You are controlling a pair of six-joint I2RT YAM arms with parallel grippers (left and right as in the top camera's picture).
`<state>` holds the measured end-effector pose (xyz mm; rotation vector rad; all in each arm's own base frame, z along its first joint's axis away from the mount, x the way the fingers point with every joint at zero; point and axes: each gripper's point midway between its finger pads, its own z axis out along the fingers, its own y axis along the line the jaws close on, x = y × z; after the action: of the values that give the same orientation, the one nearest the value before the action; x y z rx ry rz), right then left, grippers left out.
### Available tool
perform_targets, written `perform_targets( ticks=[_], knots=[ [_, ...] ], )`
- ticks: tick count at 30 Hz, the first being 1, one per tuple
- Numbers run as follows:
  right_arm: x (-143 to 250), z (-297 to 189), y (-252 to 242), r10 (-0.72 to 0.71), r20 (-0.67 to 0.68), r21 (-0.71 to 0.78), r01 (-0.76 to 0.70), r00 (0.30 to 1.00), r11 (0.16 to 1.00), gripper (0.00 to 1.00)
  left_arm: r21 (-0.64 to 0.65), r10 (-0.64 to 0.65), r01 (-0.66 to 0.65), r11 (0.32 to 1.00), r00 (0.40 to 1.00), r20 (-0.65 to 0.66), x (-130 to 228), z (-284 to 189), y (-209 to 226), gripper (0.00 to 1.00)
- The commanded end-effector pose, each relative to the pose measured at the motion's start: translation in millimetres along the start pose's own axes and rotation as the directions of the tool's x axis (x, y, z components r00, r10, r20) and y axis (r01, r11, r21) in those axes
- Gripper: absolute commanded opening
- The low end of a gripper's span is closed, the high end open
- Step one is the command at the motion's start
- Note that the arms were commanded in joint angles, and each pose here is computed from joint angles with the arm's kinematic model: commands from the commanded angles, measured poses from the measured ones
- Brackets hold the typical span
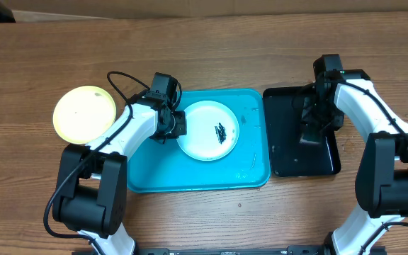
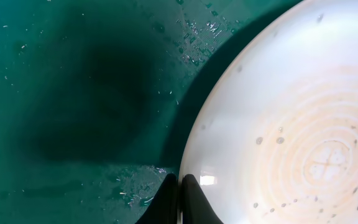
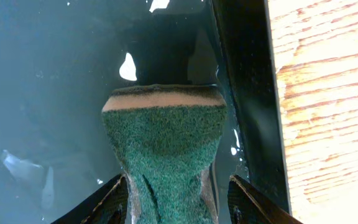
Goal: Clean dirty plates on tray and stack at the side
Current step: 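Lower the right gripper into the black tray and grasp the green sponge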
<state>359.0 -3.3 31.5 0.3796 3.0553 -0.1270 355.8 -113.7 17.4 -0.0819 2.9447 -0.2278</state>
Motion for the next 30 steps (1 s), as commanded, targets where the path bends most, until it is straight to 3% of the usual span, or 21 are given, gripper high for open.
perform_targets(
  ticks=[1,5,9,12,14,17,24,25,27,30],
  knots=[
    [9,11,-2,0.001,-0.027,0.008,-0.001,1.0,1.0,0.53,-0.013,0.014,-0.014,1.0,1.0,0.006,-1,-1,4,0.05],
    [15,20,-2,-0.003,-0.032,0.01,0.004,0.999,1.0,0.52,-0.014,0.014,-0.014,1.0,1.0,0.003,0,-1,4,0.05],
    [12,20,-2,-0.002,-0.021,0.007,0.002,1.0,1.0,0.41,-0.014,0.014,-0.014,1.0,1.0,0.003,0,-1,4,0.05],
    [8,16,0,-0.001,-0.012,0.0,0.001,1.0,1.0,0.19,-0.014,0.014,-0.014,1.0,1.0,0.003,0,-1,4,0.05],
    [6,12,7,-0.007,-0.015,-0.039,0.006,1.0,0.999,0.1,-0.014,0.014,-0.014,1.0,1.0,0.004,0,-1,4,0.05],
    [1,4,18,-0.042,-0.007,-0.1,0.041,0.999,0.994,0.07,-0.013,0.015,-0.015,1.0,1.0,0.01,-2,-1,4,0.05],
    [-6,-16,24,-0.061,0.031,-0.12,0.065,0.998,0.991,0.05,-0.009,0.016,-0.016,1.0,1.0,0.024,-5,-1,3,0.19],
    [-7,-18,25,-0.062,0.04,-0.121,0.066,0.997,0.99,0.05,-0.008,0.016,-0.016,1.0,1.0,0.025,-5,-1,3,0.18],
    [-8,-22,25,-0.061,0.046,-0.123,0.066,0.997,0.99,0.05,-0.008,0.016,-0.016,1.0,1.0,0.024,-5,-1,3,0.05],
    [-7,-27,24,-0.061,0.043,-0.122,0.066,0.997,0.99,0.05,-0.01,0.016,-0.015,1.0,1.0,0.019,-4,-1,3,0.04]
  ],
)
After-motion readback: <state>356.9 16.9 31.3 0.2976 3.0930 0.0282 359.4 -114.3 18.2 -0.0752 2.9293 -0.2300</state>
